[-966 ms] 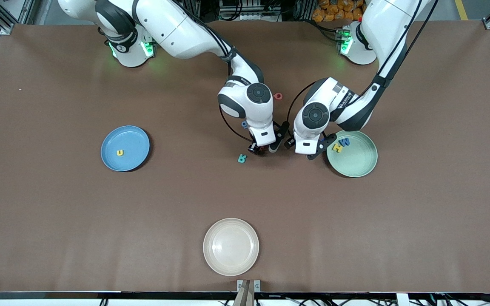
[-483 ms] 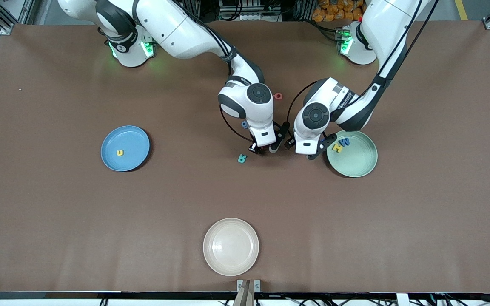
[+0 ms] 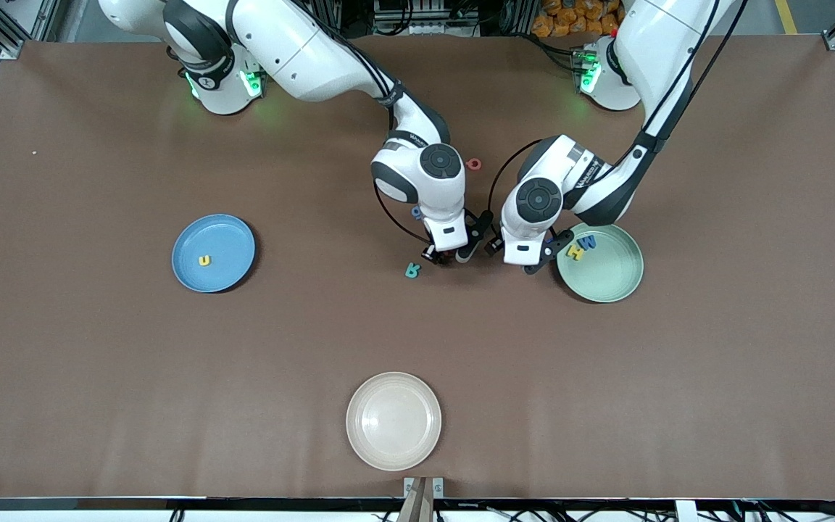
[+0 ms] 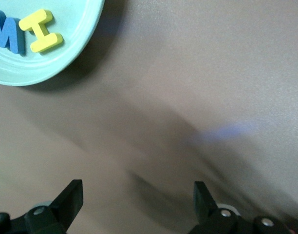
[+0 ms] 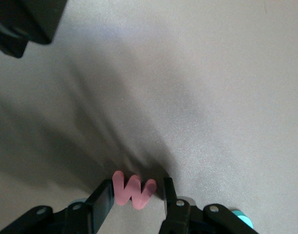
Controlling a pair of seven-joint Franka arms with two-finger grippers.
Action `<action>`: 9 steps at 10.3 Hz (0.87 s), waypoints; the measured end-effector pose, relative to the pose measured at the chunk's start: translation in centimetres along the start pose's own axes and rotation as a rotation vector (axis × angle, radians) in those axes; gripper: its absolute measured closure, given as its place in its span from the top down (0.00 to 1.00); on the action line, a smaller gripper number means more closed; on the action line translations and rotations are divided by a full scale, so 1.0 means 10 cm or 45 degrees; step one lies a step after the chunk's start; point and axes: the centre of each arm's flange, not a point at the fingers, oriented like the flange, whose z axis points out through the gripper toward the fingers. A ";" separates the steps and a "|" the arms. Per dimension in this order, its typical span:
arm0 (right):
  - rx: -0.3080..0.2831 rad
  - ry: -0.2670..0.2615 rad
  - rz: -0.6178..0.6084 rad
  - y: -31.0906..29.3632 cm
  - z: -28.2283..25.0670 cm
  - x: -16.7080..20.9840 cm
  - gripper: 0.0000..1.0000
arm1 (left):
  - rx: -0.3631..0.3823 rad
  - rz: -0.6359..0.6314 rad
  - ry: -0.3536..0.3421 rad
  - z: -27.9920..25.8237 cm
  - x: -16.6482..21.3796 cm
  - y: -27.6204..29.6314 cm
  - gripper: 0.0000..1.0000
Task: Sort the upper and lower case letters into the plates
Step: 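Lower the right gripper and grasp the pink w letter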
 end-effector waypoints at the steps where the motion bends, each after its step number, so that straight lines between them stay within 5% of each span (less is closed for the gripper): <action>1: -0.002 0.000 0.005 0.01 0.00 0.00 0.46 | -0.008 0.003 0.002 -0.01 -0.01 0.01 1.00; 9: -0.001 -0.046 0.089 0.14 -0.05 0.01 0.39 | -0.036 0.000 0.008 -0.05 0.01 0.04 1.00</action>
